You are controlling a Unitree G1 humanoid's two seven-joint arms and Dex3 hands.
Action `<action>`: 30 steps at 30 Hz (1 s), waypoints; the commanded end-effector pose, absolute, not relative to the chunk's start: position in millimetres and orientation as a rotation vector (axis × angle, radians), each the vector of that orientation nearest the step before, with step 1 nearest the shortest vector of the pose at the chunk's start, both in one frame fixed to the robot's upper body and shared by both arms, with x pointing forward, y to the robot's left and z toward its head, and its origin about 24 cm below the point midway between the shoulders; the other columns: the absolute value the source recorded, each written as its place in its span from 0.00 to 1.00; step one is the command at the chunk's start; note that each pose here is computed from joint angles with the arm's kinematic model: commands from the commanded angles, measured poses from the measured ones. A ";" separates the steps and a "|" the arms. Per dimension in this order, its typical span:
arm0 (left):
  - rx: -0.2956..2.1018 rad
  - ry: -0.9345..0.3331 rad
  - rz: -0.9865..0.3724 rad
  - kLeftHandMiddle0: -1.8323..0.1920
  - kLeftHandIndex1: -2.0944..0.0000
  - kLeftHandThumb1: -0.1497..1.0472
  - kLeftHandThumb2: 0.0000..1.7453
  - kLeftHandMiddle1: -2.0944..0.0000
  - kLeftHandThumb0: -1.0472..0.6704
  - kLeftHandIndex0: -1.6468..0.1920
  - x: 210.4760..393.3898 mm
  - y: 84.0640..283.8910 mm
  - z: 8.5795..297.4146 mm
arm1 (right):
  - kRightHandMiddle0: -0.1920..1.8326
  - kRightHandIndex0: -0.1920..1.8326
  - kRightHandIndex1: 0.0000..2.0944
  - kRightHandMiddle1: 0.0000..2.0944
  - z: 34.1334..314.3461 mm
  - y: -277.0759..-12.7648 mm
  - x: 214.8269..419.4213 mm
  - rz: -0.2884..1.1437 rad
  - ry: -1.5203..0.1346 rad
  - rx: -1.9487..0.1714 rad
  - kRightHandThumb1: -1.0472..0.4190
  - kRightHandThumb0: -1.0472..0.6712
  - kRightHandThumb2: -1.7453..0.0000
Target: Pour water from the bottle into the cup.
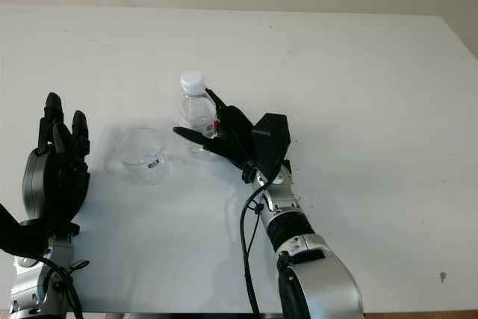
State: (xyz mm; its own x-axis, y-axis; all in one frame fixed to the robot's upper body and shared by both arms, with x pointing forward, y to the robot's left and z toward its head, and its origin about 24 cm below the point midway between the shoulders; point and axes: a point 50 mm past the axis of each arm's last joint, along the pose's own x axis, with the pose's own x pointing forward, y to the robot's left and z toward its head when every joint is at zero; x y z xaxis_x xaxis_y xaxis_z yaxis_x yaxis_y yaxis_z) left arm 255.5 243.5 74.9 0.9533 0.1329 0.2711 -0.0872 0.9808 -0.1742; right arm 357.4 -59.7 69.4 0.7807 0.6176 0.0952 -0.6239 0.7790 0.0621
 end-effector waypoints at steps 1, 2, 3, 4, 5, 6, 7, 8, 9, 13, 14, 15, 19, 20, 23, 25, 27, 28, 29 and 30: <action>-0.178 -0.264 0.114 0.98 0.98 1.00 0.37 0.97 0.17 0.99 253.9 242.0 67.8 | 0.26 0.30 0.74 0.73 76.0 -59.4 361.1 0.683 -0.081 0.081 0.11 0.27 0.97; -0.180 -0.264 0.114 0.97 0.98 1.00 0.37 0.97 0.17 0.99 254.2 241.8 67.7 | 0.26 0.32 0.77 0.76 77.2 -59.7 361.4 0.688 -0.087 0.066 0.11 0.27 0.97; -0.183 -0.266 0.115 0.98 0.98 1.00 0.36 0.97 0.18 1.00 254.6 241.6 67.6 | 0.27 0.33 0.80 0.78 78.5 -60.1 361.5 0.693 -0.096 0.045 0.10 0.27 0.97; -0.183 -0.267 0.115 0.98 0.98 1.00 0.36 0.97 0.18 1.00 255.0 241.5 67.7 | 0.27 0.34 0.84 0.83 79.9 -60.5 361.5 0.698 -0.108 0.020 0.09 0.27 0.97; -0.181 -0.268 0.117 0.98 0.98 1.00 0.36 0.97 0.18 1.00 255.3 241.4 67.8 | 0.28 0.34 0.87 0.85 81.2 -61.0 361.5 0.704 -0.120 -0.003 0.09 0.27 0.97; -0.180 -0.269 0.116 0.98 0.98 1.00 0.36 0.97 0.18 1.00 255.7 241.2 68.0 | 0.28 0.35 0.89 0.88 82.1 -61.5 361.5 0.709 -0.128 -0.021 0.08 0.27 0.97; -0.180 -0.271 0.115 0.98 0.98 1.00 0.36 0.97 0.18 1.00 256.1 241.2 68.2 | 0.29 0.37 0.91 0.91 83.1 -61.9 361.3 0.716 -0.139 -0.039 0.08 0.27 0.97; -0.184 -0.272 0.117 0.98 0.98 1.00 0.36 0.97 0.18 1.00 256.6 241.1 68.4 | 0.30 0.37 0.92 0.92 83.7 -62.3 361.2 0.722 -0.147 -0.055 0.07 0.27 0.97; -0.185 -0.272 0.120 0.97 0.98 1.00 0.36 0.97 0.18 1.00 257.0 241.1 68.6 | 0.30 0.38 0.93 0.93 84.4 -62.5 361.1 0.724 -0.154 -0.074 0.07 0.27 0.97; -0.182 -0.271 0.128 0.97 0.97 1.00 0.36 0.97 0.17 0.99 256.9 242.3 68.2 | 0.36 0.48 0.96 0.99 87.3 -62.8 361.2 0.717 -0.185 -0.202 0.03 0.25 0.96; -0.182 -0.271 0.130 0.97 0.97 1.00 0.36 0.97 0.17 0.99 256.8 242.5 68.3 | 0.41 0.53 0.98 0.99 87.9 -62.7 361.1 0.714 -0.194 -0.230 0.01 0.24 0.94; -0.182 -0.271 0.132 0.97 0.97 1.00 0.36 0.97 0.17 0.99 256.7 242.7 68.4 | 0.45 0.56 0.99 1.00 88.1 -62.6 361.0 0.711 -0.199 -0.248 0.01 0.25 0.93; -0.169 -0.272 0.136 0.98 0.97 1.00 0.37 0.97 0.17 0.99 256.4 243.3 68.8 | 0.59 0.71 1.00 1.00 87.8 -63.4 359.7 0.663 -0.236 -0.264 0.00 0.29 0.82; -0.171 -0.272 0.136 0.98 0.97 1.00 0.37 0.97 0.17 0.99 256.2 243.4 68.7 | 0.63 0.77 1.00 1.00 88.1 -63.8 359.8 0.639 -0.247 -0.279 0.00 0.30 0.79; -0.177 -0.275 0.141 0.97 0.97 1.00 0.37 0.97 0.17 0.99 255.6 243.6 68.4 | 0.67 0.87 1.00 1.00 90.0 -67.5 361.4 0.583 -0.267 -0.294 0.00 0.33 0.74; -0.182 -0.276 0.141 0.97 0.97 1.00 0.36 0.97 0.18 0.99 255.6 244.1 68.1 | 0.66 0.87 1.00 1.00 92.3 -71.9 364.4 0.539 -0.269 -0.304 0.00 0.34 0.74; -0.187 -0.277 0.142 0.97 0.97 1.00 0.36 0.97 0.18 0.98 255.4 244.5 67.9 | 0.57 0.79 1.00 1.00 97.2 -77.5 368.5 0.490 -0.282 -0.323 0.00 0.34 0.73; -0.185 -0.276 0.142 0.97 0.97 1.00 0.36 0.97 0.18 0.98 255.4 244.5 67.8 | 0.53 0.75 1.00 1.00 100.5 -80.3 370.6 0.468 -0.293 -0.330 0.00 0.34 0.73; -0.184 -0.275 0.141 0.97 0.97 1.00 0.36 0.97 0.18 0.98 255.3 244.6 67.8 | 0.48 0.71 1.00 1.00 104.5 -83.0 373.3 0.445 -0.301 -0.342 0.00 0.35 0.73; -0.181 -0.275 0.138 0.97 0.97 1.00 0.36 0.97 0.18 0.99 255.3 244.7 67.8 | 0.46 0.69 1.00 1.00 109.0 -85.3 375.9 0.426 -0.312 -0.359 0.00 0.35 0.73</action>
State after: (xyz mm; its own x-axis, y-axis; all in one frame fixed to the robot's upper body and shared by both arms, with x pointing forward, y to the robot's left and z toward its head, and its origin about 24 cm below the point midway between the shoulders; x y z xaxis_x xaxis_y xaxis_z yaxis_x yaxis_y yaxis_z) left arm 258.2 244.7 76.0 0.9474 0.1511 0.2821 -0.1017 0.9780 -0.1822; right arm 369.0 -82.7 91.3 0.8709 0.4631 0.1645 -0.3797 0.8466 -0.3730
